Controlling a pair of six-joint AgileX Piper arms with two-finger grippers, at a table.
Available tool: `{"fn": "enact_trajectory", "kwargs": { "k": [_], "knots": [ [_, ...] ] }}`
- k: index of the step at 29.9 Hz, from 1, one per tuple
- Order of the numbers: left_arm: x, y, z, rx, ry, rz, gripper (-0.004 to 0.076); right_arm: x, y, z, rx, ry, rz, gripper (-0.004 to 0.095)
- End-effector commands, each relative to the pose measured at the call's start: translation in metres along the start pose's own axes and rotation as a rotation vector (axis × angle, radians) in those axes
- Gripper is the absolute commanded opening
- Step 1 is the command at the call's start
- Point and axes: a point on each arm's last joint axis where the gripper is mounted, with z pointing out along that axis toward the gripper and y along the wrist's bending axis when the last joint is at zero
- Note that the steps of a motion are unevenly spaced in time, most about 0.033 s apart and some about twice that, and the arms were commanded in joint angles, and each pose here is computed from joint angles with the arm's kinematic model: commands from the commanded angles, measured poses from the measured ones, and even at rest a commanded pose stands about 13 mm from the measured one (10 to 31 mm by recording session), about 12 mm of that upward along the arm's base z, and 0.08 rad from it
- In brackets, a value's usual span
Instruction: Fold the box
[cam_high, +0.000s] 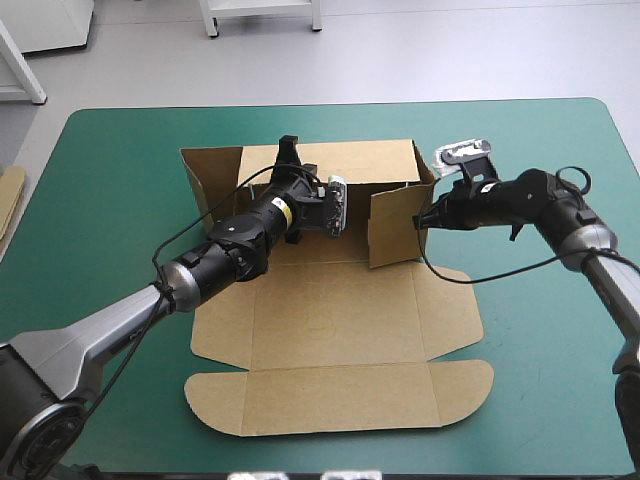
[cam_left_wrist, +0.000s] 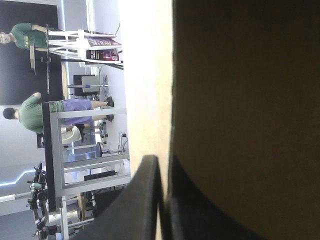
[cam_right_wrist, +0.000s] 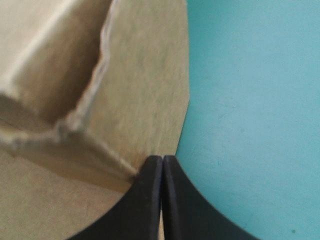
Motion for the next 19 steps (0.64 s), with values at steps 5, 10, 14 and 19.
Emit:
{"fn": "enact_trajectory", "kwargs": {
  "k": [5, 10, 14, 19],
  "knots": [
    [0.000, 0.017, -0.012, -0.051, -0.005, -0.047, -0.0009, -0.003, 0.008, -0.023, -0.003, -0.196, -0.120, 0.0001],
    [0.000, 0.017, -0.012, -0.051, -0.005, -0.047, -0.0009, 0.002, 0.014, -0.022, -0.060, -0.146, -0.174, 0.0199],
    [0.000, 0.017, -0.012, -0.051, -0.005, -0.047, -0.0009, 0.004, 0.018, -0.023, -0.106, -0.136, -0.197, 0.0472],
    [-0.001, 0.017, -0.012, -0.052, -0.007, -0.054, -0.0009, 0.001, 0.015, -0.021, -0.079, -0.162, -0.208, 0.0563]
  ]
}}
